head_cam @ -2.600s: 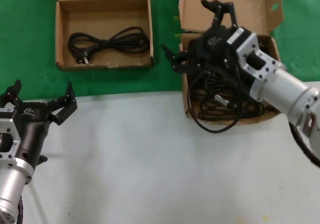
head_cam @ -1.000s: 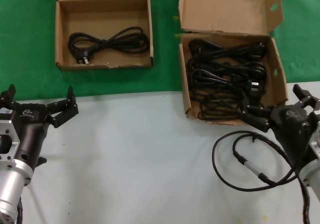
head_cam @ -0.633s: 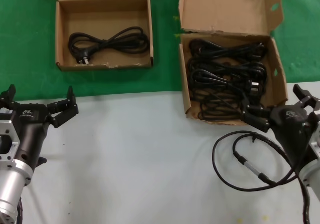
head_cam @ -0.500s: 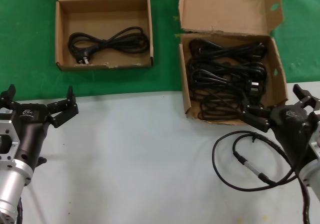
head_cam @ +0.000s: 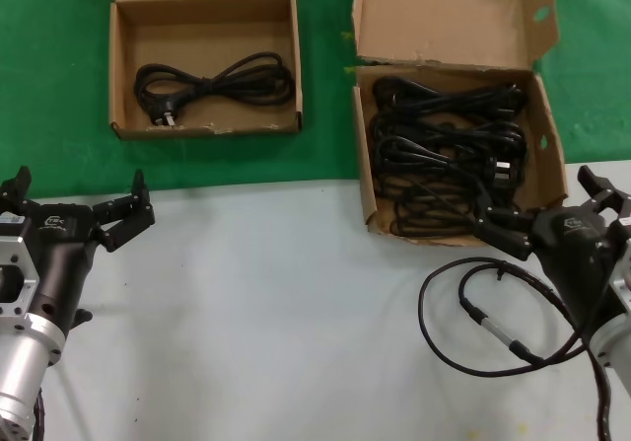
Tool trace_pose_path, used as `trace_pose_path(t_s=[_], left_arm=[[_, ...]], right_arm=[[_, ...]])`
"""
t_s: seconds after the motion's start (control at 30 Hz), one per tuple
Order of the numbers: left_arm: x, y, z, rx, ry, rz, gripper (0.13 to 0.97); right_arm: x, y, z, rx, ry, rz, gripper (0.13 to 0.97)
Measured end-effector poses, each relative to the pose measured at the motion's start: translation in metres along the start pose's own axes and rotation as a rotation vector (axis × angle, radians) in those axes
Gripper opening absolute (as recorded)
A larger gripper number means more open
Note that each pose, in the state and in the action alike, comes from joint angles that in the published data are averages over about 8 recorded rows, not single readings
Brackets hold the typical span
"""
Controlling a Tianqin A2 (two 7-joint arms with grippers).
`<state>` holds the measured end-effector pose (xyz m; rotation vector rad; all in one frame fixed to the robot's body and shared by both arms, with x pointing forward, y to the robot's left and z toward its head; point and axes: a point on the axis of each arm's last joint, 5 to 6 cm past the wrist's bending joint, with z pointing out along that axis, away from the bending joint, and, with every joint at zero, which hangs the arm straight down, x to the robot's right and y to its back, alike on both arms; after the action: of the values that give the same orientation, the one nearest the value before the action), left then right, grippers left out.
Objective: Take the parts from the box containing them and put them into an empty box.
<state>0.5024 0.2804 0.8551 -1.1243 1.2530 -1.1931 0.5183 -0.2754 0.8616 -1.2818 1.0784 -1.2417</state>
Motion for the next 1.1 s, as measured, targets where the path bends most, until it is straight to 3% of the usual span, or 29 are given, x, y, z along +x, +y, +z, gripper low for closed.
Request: trace_pose_path(t_s=[1.1], left_arm=[[0.0000, 0.0000, 0.0000, 0.000, 0.000, 0.000, 0.966]], right_arm=[[0.0000, 0.0000, 0.0000, 0.000, 0.000, 0.000, 0.966]])
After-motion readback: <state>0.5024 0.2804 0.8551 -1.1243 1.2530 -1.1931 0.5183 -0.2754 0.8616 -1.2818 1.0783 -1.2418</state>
